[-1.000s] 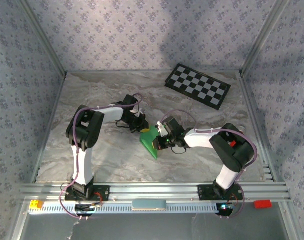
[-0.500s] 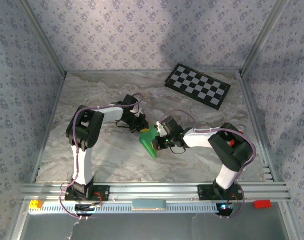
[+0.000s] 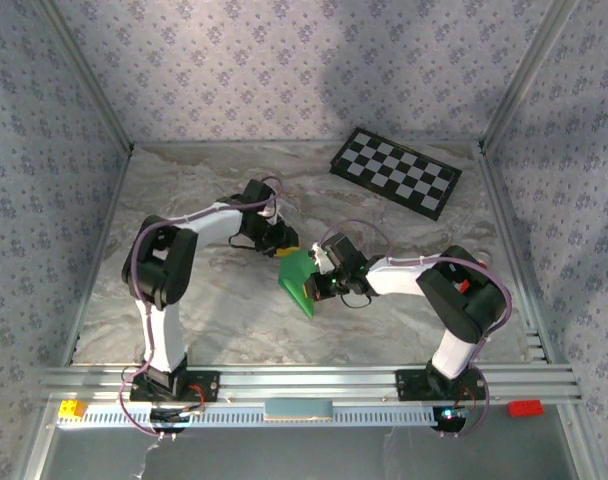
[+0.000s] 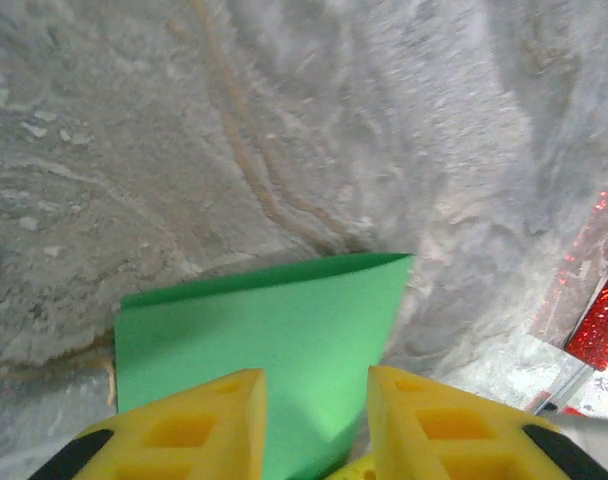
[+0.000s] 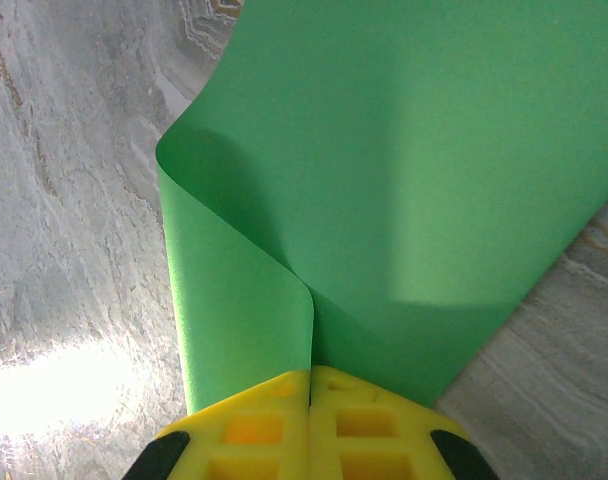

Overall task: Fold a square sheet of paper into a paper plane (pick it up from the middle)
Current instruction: Third fold the triangle at the center of the table.

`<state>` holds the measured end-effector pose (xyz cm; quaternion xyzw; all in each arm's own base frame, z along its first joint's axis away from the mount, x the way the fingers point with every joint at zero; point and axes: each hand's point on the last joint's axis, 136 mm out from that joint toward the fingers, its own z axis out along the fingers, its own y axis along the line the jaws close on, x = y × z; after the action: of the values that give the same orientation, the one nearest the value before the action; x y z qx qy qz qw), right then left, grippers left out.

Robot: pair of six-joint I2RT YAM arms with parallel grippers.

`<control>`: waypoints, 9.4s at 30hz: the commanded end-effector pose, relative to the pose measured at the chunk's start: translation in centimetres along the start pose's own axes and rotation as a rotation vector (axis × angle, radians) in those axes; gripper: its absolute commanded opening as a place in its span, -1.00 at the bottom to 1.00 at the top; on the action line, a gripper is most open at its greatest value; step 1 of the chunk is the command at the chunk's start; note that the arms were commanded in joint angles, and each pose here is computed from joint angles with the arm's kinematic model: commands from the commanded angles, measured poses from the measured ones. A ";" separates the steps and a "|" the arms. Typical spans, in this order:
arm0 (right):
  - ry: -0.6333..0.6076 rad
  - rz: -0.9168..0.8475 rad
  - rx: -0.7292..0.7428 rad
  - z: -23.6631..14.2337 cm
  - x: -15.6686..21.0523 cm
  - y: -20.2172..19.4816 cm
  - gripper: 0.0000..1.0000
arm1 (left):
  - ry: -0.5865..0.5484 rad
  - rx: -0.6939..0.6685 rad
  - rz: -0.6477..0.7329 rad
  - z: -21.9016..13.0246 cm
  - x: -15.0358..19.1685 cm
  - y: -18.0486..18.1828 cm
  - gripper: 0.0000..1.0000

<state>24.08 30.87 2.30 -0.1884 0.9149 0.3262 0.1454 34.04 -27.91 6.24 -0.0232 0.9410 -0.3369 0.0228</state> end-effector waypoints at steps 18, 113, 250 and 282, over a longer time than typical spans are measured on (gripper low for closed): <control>0.030 0.022 0.053 0.6 1.3 -1.3 -1.00 | -0.052 0.308 -0.140 -3.2 9.3 -0.4 -1.00; 0.036 0.068 -0.103 -1.9 2.0 4.8 -0.85 | 0.004 0.094 -0.268 3.3 11.0 5.7 -1.00; 0.153 0.303 -0.001 0.8 5.8 1.0 -0.99 | -0.055 0.138 -0.149 0.0 9.4 2.5 -0.85; 0.162 0.348 0.044 1.4 7.2 -0.2 -1.00 | 0.016 -0.056 -0.137 2.9 11.7 5.6 -0.97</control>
<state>19.80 32.48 1.98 -0.0736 0.9224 0.3751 0.0544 23.01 -27.82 1.75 -0.0719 0.9356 -0.3458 -0.0015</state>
